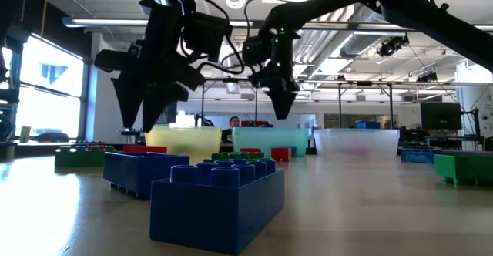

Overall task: Sort & place blocks by color
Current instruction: Put the red game piece into the white bin

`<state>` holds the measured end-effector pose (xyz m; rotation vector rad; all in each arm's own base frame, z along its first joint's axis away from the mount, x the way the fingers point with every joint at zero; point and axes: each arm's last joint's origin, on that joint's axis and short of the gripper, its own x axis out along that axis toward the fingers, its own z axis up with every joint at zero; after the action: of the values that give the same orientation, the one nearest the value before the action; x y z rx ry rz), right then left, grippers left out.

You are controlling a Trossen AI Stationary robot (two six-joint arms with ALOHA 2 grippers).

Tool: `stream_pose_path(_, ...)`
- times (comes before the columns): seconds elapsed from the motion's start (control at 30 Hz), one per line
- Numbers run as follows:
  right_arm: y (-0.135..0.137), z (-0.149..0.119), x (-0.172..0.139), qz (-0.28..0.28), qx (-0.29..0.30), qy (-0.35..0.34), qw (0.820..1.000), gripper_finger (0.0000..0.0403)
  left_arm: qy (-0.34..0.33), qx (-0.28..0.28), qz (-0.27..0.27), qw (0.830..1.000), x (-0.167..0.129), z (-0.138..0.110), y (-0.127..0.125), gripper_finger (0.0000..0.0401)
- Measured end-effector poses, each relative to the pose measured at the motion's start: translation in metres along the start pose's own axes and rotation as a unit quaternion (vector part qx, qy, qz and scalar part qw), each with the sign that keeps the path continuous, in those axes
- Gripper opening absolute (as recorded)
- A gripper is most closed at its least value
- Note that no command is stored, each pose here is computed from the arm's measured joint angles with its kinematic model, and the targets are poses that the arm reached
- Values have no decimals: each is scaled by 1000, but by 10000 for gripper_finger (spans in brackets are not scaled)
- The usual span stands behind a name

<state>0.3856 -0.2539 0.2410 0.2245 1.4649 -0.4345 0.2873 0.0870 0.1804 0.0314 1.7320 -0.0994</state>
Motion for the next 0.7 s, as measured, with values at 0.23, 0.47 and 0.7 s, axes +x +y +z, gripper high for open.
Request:
stream_pose_path(0.23, -4, 2, -35, -7, 6, -54, 999, 190, -17, 10, 35, 999, 6, 6, -4, 223)
stream_pose_path(0.47, -5, -2, -52, -11, 20, -70, 997, 190, -29, 37, 41, 998, 8, 9, -7, 223)
stream_pose_path(0.7, -5, -4, -56, -9, 31, -72, 997, 190, -14, 46, 53, 997, 31, 2, -9, 223)
